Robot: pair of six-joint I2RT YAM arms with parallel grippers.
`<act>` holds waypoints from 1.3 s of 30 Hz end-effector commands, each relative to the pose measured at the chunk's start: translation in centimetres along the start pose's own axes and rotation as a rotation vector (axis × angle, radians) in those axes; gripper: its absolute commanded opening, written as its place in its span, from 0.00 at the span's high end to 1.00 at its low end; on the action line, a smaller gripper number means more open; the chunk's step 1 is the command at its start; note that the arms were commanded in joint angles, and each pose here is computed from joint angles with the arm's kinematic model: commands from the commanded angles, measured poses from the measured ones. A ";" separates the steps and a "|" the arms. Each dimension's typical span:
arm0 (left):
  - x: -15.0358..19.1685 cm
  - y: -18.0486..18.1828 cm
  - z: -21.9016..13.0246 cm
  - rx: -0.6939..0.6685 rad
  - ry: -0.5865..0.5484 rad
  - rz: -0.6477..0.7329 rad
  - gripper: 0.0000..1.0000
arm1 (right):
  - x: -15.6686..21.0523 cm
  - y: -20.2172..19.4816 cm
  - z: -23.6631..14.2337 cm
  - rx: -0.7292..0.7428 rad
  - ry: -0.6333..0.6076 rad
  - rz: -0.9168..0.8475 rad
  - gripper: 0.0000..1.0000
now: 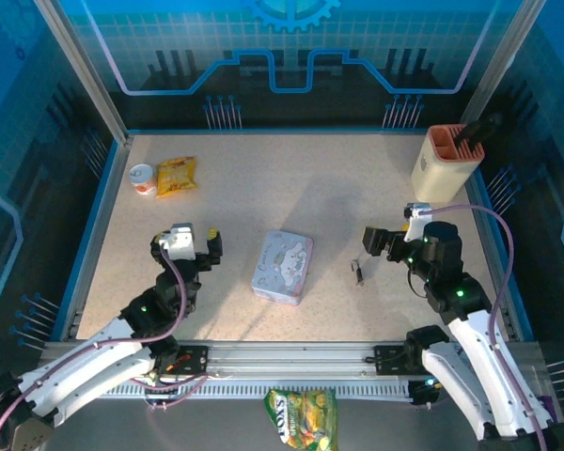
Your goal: Unlock the padlock with the key
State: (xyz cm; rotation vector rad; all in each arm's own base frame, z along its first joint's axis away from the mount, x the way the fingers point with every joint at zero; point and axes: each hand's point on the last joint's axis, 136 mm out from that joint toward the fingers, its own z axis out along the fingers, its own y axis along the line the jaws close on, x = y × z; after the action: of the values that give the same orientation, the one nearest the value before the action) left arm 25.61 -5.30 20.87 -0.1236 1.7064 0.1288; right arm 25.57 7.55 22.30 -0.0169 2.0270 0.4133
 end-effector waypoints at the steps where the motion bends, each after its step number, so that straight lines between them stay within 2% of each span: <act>1: -0.3 -1.6 1.0 0.084 -0.114 0.183 0.01 | -1.9 0.1 -0.1 -0.020 -0.176 -0.159 0.00; 4: 0.5 -1.1 2.0 0.062 -0.098 0.189 0.01 | -1.8 0.1 0.2 -0.038 -0.339 -0.268 0.00; 6: 1.0 -1.3 2.5 0.098 -0.082 0.205 0.01 | -1.7 0.6 -0.1 -0.070 -0.473 -0.348 0.00; 9: 1.2 -0.8 3.3 0.100 -0.075 0.187 0.01 | -1.0 0.3 -0.2 -0.060 -0.588 -0.410 0.00; 14: 2.2 -0.2 4.6 0.122 -0.057 0.136 0.01 | 0.1 -0.6 1.0 -0.009 -0.535 -0.463 0.00; 24: 6.3 0.1 7.6 0.127 0.001 0.203 0.01 | 1.9 -2.2 2.9 0.058 -0.468 -0.511 0.00; 31: 5.9 -0.9 9.4 0.211 -0.072 0.178 0.01 | 3.4 -3.5 4.3 0.094 -0.409 -0.496 0.00; 32: 5.9 -0.7 9.8 0.194 -0.059 0.147 0.01 | 3.5 -3.7 4.4 0.101 -0.402 -0.495 0.00; 35: 7.4 -1.0 10.9 0.283 -0.026 0.079 0.01 | 4.0 -4.2 5.2 0.116 -0.351 -0.474 0.00; 39: 8.7 0.3 13.2 0.214 0.053 0.044 0.01 | 4.3 -5.0 6.0 0.137 -0.303 -0.408 0.00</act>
State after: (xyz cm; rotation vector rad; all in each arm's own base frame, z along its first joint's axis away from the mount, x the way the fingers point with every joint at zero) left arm 35.82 -2.74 8.05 0.1125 1.8346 0.0593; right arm 28.56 6.33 12.97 -0.3513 1.7162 0.0303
